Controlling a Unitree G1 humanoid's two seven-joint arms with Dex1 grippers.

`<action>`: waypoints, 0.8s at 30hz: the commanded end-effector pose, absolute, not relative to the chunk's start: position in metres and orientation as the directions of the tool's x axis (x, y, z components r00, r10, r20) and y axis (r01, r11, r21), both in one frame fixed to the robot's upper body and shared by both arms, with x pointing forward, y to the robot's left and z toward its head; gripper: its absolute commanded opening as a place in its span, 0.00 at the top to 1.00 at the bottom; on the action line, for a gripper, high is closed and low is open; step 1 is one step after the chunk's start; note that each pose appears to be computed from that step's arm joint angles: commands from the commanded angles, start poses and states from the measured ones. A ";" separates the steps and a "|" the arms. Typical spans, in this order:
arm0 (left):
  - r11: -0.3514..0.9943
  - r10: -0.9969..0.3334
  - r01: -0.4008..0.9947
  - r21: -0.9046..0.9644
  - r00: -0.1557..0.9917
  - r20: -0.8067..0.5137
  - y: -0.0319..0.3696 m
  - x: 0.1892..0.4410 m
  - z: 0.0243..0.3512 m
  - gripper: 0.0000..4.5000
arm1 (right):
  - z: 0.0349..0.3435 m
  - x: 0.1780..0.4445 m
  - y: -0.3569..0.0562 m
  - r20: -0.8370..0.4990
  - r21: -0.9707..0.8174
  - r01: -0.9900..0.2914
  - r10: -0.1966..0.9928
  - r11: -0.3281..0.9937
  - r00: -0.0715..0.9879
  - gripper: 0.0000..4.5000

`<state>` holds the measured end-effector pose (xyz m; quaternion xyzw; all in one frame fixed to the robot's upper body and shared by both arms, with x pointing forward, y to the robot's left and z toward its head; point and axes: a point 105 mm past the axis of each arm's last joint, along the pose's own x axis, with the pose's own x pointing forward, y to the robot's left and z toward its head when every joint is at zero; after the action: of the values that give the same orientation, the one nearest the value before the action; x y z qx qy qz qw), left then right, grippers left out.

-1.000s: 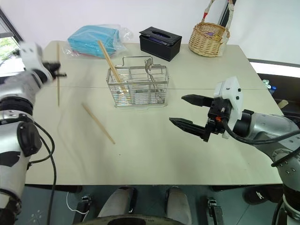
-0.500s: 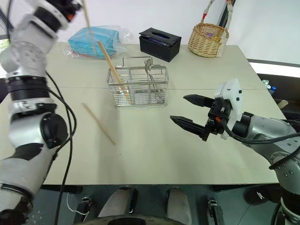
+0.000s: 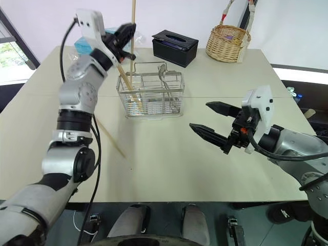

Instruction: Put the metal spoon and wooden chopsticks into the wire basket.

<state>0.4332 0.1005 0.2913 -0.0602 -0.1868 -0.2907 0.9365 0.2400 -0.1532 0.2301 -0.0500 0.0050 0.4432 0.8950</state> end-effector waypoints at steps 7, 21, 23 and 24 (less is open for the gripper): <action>0.828 -0.480 0.560 -0.040 0.744 0.465 0.100 0.418 0.300 0.06 | 0.243 0.238 -0.154 -0.034 -0.125 -0.787 0.790 0.604 0.612 0.04; 0.978 -0.110 0.134 -0.160 0.983 0.147 0.192 0.412 0.313 0.02 | 0.238 0.248 -0.146 -0.036 -0.124 -0.814 0.818 0.567 0.575 0.04; 0.972 0.003 -0.008 -0.235 1.000 -0.022 0.209 0.410 0.289 0.02 | 0.236 0.248 -0.144 -0.038 -0.125 -0.821 0.824 0.557 0.565 0.04; 0.956 0.040 -0.072 -0.283 0.992 -0.116 0.214 0.408 0.273 0.02 | 0.236 0.248 -0.144 -0.039 -0.124 -0.825 0.828 0.551 0.559 0.04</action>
<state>0.4140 0.2069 0.2827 -0.1193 0.0076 -0.0111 0.9928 0.2490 -0.1455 0.2268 -0.0557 0.0128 0.4633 0.8843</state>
